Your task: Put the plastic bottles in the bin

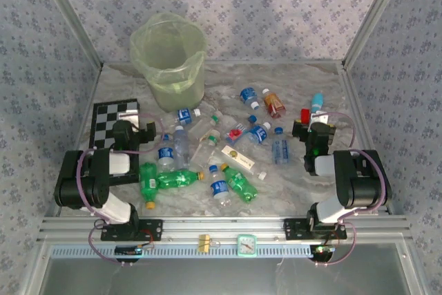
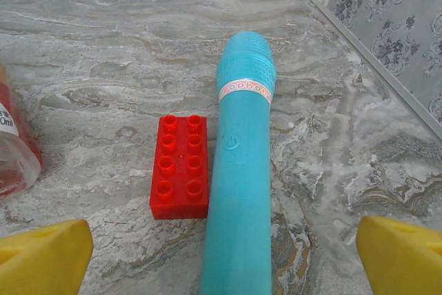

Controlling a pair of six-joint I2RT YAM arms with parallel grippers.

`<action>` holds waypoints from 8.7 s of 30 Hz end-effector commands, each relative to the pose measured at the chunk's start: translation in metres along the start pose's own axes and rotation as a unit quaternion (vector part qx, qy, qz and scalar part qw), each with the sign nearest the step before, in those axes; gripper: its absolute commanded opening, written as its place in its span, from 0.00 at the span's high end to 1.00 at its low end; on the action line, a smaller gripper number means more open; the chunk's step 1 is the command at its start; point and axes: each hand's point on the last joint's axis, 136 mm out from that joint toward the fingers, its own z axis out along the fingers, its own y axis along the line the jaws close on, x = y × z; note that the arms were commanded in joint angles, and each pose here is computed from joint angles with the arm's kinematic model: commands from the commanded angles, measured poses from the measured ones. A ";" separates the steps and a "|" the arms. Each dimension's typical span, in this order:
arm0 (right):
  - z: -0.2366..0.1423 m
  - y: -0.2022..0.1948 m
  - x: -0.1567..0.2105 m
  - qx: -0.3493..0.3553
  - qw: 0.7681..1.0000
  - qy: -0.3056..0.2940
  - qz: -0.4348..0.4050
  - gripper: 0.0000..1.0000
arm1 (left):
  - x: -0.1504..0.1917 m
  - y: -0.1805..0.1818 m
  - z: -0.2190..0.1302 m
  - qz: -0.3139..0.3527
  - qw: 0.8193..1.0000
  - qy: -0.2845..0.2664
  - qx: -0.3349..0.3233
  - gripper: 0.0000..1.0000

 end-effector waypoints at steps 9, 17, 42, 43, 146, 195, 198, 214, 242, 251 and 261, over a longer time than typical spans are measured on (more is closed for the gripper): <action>0.003 -0.001 -0.012 0.010 1.000 -0.016 -0.004 0.00 | -0.018 -0.003 0.003 -0.009 1.000 -0.028 0.006 0.00; 0.004 0.000 -0.011 0.006 1.000 -0.014 -0.003 0.00 | -0.019 -0.002 0.004 -0.011 1.000 -0.028 0.009 0.00; -0.014 0.016 -0.059 0.029 0.998 0.012 -0.047 0.00 | -0.066 0.027 -0.028 -0.057 0.995 -0.035 -0.077 0.00; -0.016 0.019 -0.063 0.026 0.998 0.028 -0.040 0.00 | -0.072 0.031 -0.032 -0.070 0.993 -0.038 -0.085 0.00; -0.162 0.260 -0.165 -0.465 0.830 0.250 0.181 0.00 | -0.113 -0.354 -0.167 -0.024 0.870 0.067 0.489 0.56; -0.134 0.147 -0.133 -0.229 0.956 0.141 0.115 0.00 | -0.257 -0.137 -0.014 -0.012 0.973 0.150 0.178 0.55; -0.132 0.145 -0.132 -0.224 0.956 0.137 0.127 0.00 | -0.255 -0.135 -0.012 -0.011 0.973 0.154 0.171 0.51; -0.131 0.160 -0.134 -0.242 0.953 0.121 0.134 0.00 | -0.299 -0.130 -0.053 -0.031 0.979 0.085 0.183 0.00; -0.115 0.236 -0.093 -0.310 0.937 0.160 0.012 0.00 | -0.117 -0.052 -0.165 -0.123 0.977 0.166 0.060 0.00; -0.114 0.250 -0.088 -0.287 0.944 0.164 -0.012 0.00 | 0.001 -0.039 -0.188 -0.181 0.939 0.294 0.008 0.00; -0.105 0.247 -0.081 -0.261 0.948 0.179 -0.037 0.00 | 0.048 -0.032 -0.194 -0.166 0.931 0.324 -0.041 0.09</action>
